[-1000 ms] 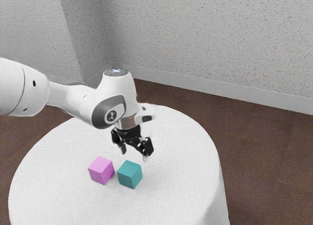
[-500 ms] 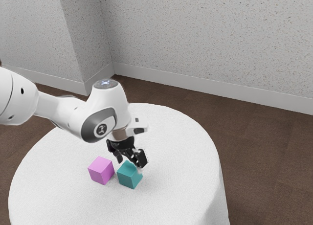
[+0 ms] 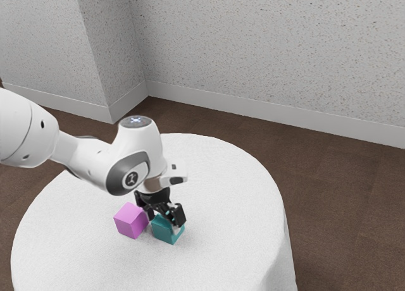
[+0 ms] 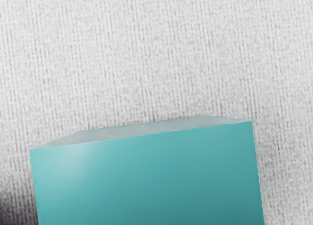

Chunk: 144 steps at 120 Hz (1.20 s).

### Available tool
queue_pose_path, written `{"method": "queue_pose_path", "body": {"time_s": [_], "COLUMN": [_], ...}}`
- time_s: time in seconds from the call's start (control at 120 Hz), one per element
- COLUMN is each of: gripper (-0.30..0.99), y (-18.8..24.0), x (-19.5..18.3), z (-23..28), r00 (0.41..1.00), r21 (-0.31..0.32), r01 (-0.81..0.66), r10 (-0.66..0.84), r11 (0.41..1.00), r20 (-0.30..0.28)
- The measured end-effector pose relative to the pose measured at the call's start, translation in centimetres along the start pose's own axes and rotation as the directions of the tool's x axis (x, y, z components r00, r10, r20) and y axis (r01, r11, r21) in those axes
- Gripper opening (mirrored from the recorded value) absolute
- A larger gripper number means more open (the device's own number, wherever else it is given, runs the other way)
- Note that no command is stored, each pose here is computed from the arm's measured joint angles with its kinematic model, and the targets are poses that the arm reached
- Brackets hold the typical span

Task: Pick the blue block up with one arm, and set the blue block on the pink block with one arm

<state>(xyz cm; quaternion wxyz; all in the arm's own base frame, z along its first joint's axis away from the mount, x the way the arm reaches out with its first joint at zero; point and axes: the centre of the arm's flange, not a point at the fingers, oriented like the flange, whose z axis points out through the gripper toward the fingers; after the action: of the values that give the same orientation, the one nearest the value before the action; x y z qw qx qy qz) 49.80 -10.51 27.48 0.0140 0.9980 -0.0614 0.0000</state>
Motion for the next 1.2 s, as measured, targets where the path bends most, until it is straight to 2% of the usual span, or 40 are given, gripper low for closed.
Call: {"method": "queue_pose_path", "body": {"time_s": [0.242,0.675,0.967,1.2], "gripper": [0.69,0.69,0.44,0.37], "y": [1.4,-0.1,-0.2,-0.1], "x": [0.3,1.5,1.6,1.8], "z": [-0.2,0.8,0.8,0.4], "r00": [1.000,1.000,1.000,1.000], "r21": [-0.006,0.007,0.007,0.012], "r01": [-0.028,-0.011,-0.014,-0.015], "r10": [0.028,0.011,0.015,0.015], "r11": [1.000,1.000,1.000,1.000], "r20": [-0.013,-0.013,-0.015,-0.024]}}
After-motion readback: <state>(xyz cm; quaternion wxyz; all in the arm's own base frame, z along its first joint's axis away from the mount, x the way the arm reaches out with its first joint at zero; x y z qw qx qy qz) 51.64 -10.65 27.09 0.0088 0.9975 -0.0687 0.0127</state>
